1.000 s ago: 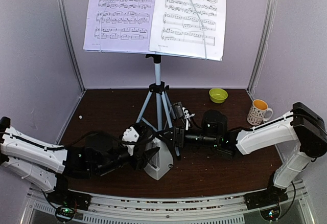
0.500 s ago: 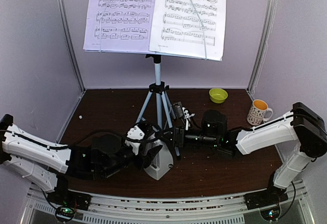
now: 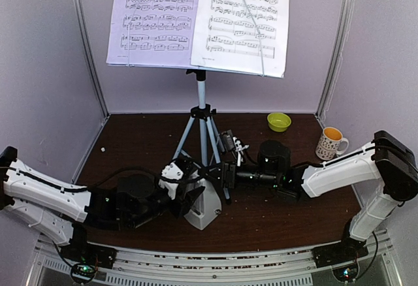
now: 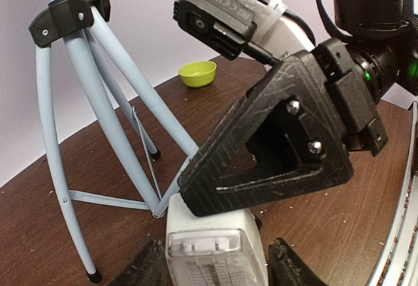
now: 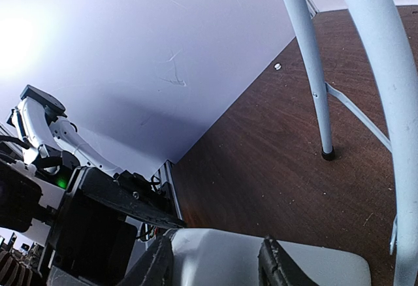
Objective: Set up the instrument practice props
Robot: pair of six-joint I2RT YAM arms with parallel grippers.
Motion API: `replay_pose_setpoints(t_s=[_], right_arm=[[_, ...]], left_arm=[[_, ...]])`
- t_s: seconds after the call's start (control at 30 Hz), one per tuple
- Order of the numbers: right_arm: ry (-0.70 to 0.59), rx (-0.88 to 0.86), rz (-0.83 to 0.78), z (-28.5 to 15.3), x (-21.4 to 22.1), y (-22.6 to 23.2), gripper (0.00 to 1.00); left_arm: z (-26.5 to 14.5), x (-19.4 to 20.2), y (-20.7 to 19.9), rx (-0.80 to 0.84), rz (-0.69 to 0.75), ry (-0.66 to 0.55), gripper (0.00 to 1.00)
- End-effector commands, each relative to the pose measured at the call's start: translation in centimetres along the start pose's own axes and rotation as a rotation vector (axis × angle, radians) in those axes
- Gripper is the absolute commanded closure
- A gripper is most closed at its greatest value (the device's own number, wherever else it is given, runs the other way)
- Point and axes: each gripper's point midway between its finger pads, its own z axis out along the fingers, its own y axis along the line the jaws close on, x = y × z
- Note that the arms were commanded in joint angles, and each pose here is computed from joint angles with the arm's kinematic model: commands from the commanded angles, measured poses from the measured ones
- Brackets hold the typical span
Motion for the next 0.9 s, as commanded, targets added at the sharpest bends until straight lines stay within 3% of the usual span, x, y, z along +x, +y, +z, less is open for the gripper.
replay_pose_setpoints(t_s=[0.0,0.2,0.43,0.87], right_arm=[[0.354,0.387,0.094,-3.3,11.7,-10.6,0.56],[0.353,0.395,0.096,-3.5,11.8,-10.7,0.56],[0.357,0.404,0.095,-3.6,12.0,-11.0,0.56],[0.388,0.444,0.149,-4.1,13.7,-12.9,0.56]], left_arm=[[0.7,-0.8,-0.1,-0.001,-0.009,-0.005,0.47],[0.8,-0.4,-0.1,-0.001,-0.015,0.01,0.49],[0.2,-1.1,0.2,0.006,-0.018,-0.023,0.62],[0.1,-0.8,-1.8,0.083,0.186,-0.065,0.81]])
